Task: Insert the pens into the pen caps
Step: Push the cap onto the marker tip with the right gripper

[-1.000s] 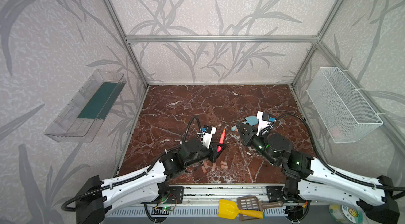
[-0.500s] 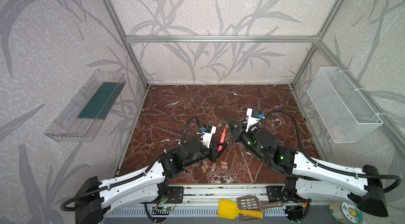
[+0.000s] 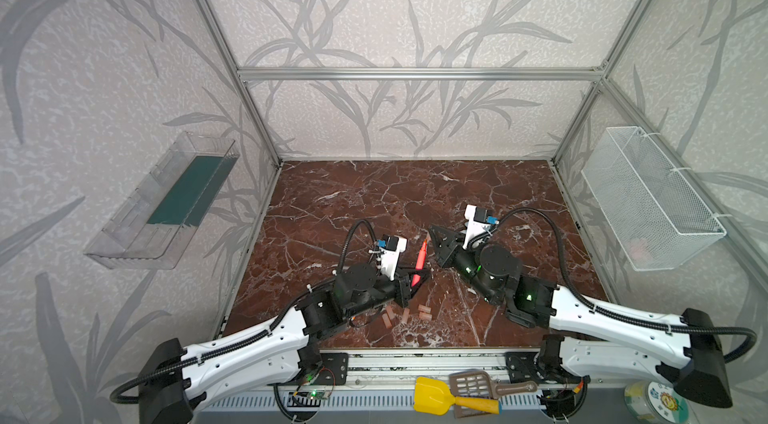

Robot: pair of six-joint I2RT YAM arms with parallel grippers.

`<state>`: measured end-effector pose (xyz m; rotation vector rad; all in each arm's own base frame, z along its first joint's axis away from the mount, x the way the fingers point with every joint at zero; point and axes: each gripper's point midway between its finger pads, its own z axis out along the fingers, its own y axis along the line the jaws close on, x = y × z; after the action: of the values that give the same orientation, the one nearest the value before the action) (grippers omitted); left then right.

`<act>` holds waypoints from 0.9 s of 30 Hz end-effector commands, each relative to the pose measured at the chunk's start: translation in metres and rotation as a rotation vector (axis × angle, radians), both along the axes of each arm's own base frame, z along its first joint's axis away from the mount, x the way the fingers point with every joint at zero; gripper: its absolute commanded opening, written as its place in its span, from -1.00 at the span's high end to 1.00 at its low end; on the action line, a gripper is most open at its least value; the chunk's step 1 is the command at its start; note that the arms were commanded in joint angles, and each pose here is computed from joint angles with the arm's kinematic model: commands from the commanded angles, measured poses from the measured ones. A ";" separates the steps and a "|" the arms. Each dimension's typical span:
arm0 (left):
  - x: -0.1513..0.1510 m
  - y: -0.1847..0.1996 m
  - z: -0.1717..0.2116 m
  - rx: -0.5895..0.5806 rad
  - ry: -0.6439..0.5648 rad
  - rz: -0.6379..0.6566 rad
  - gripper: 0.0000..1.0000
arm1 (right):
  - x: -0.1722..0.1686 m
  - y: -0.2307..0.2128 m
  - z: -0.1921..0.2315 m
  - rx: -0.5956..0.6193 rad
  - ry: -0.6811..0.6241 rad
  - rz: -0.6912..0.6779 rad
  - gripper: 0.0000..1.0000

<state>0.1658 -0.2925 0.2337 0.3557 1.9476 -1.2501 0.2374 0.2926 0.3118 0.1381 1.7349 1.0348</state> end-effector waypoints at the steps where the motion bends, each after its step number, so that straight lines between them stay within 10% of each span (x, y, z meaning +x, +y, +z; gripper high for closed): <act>1: -0.002 -0.003 0.017 -0.048 -0.019 -0.010 1.00 | 0.006 -0.003 0.020 0.052 -0.027 -0.035 0.85; 27: 0.012 0.006 0.008 -0.004 -0.042 0.076 1.00 | -0.006 0.005 -0.008 0.066 0.047 0.063 0.91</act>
<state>0.1703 -0.2907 0.2347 0.3341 1.9355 -1.2216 0.2341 0.3015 0.3007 0.1371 1.7698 1.1087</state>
